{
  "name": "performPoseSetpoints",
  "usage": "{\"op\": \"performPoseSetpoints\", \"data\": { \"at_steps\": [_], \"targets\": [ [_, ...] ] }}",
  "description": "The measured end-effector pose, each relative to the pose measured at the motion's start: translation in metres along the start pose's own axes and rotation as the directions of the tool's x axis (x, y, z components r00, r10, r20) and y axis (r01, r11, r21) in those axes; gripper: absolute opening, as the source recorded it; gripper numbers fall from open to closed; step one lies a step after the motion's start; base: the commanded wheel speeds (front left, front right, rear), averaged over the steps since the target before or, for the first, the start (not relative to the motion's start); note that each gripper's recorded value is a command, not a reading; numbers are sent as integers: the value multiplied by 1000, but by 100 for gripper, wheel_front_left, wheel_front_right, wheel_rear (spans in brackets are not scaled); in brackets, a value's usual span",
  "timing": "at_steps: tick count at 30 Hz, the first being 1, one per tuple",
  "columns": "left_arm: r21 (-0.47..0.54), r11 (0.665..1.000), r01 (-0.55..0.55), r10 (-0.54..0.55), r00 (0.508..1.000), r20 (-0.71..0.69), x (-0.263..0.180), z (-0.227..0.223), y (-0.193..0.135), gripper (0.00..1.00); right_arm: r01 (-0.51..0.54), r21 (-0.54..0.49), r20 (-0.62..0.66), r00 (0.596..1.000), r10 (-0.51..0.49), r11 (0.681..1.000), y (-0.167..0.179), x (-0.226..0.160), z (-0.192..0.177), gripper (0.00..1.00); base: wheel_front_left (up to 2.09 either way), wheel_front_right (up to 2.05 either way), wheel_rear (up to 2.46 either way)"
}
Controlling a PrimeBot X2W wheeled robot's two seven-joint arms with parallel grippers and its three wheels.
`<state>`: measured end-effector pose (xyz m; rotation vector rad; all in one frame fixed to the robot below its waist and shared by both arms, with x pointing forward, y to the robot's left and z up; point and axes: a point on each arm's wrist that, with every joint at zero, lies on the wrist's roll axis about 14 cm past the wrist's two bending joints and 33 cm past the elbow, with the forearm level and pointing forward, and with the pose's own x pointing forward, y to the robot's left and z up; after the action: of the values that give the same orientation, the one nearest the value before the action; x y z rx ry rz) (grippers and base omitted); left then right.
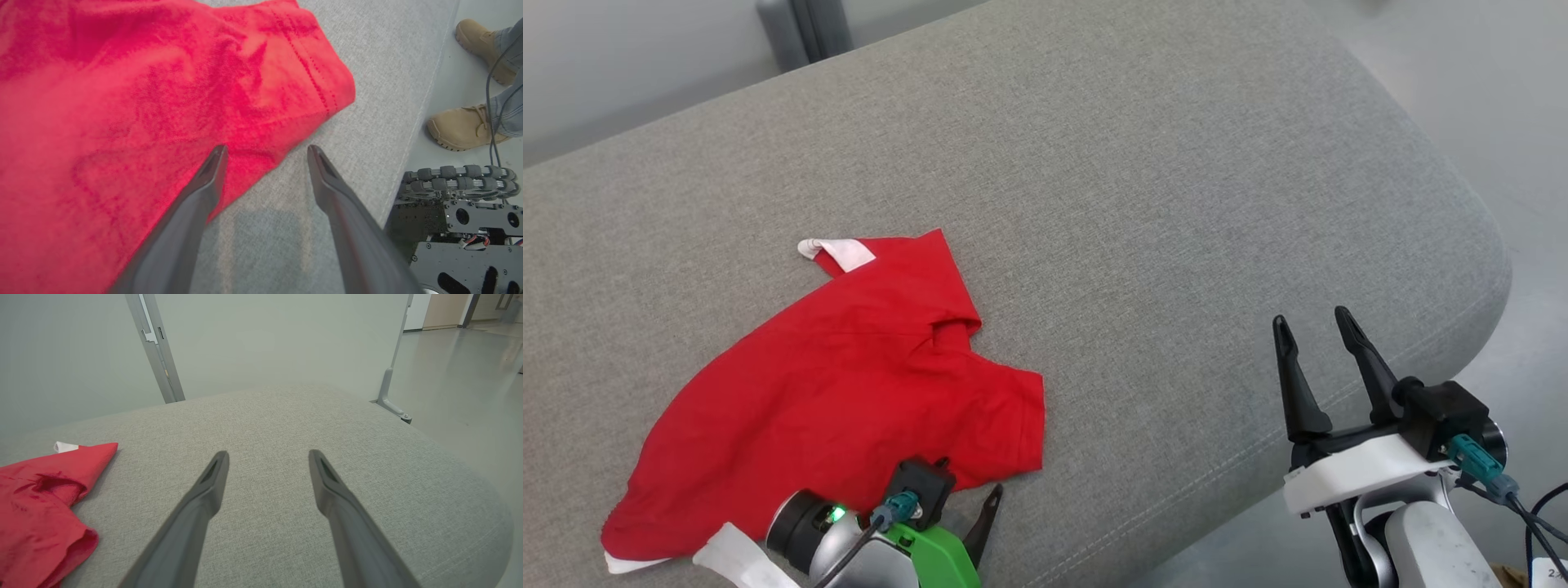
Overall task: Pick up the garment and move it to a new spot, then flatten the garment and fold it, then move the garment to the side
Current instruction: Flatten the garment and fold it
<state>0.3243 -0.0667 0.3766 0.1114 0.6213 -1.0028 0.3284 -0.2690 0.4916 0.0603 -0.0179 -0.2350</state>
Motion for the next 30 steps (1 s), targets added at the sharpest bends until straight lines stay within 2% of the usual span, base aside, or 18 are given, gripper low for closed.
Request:
{"op": "performPoseSetpoints", "data": {
  "at_steps": [4,6,8,9,10,11,12,13,14,15,20,21,23,24,27,30],
  "targets": [
    [84,996,-11,11,1000,-2,2,-4,6,99,-19,7,-2,1000,19,1000,7,5,-1,100,0,0,0],
    [93,996,-4,5,1000,-2,3,-6,6,100,-26,9,-1,1000,26,1000,9,8,-1,100,0,0,0],
    [117,993,5,-5,1000,-5,4,-8,5,94,-33,10,2,999,33,999,11,11,-1,100,0,0,0],
    [130,992,12,-11,1000,-7,5,-8,5,95,-35,10,0,999,35,999,12,11,-1,100,0,0,0],
    [131,991,12,-11,1000,-8,5,-9,6,89,-37,11,-1,999,37,999,12,12,-2,100,0,0,0],
    [138,990,14,-12,1000,-11,6,-10,6,76,-39,11,-1,999,39,999,13,12,-2,100,0,0,0],
    [148,989,11,-10,1000,-7,6,-10,8,57,-40,12,-1,999,40,999,14,13,-2,100,0,0,0],
    [150,989,6,-5,1000,-7,7,-10,10,44,-41,12,-1,999,41,999,14,13,-2,100,0,0,0],
    [152,988,1,-1,1000,-1,7,-9,11,17,-42,12,0,999,42,999,14,13,-2,100,0,0,0],
    [154,988,-2,1,1000,9,8,-7,12,0,-42,13,0,999,42,999,14,13,-2,100,0,0,0],
    [89,996,5,-8,999,34,8,2,13,0,-47,15,6,999,47,999,15,13,0,100,0,0,0],
    [64,998,13,-16,999,36,7,5,11,0,-46,15,8,999,46,999,15,13,1,100,0,0,0],
    [-55,996,75,-73,997,41,0,12,-3,0,-42,17,11,999,42,999,14,12,1,100,0,0,0],
    [-55,996,75,-73,997,41,0,12,-3,0,-42,17,11,999,42,999,14,12,1,100,0,0,0],
    [-158,970,185,-178,982,56,-14,24,-27,0,-39,18,13,999,39,999,13,11,2,100,0,0,0],
    [-154,961,230,-224,973,56,-33,36,-31,0,-38,18,9,999,38,999,12,9,0,100,0,0,0]
  ]
}}
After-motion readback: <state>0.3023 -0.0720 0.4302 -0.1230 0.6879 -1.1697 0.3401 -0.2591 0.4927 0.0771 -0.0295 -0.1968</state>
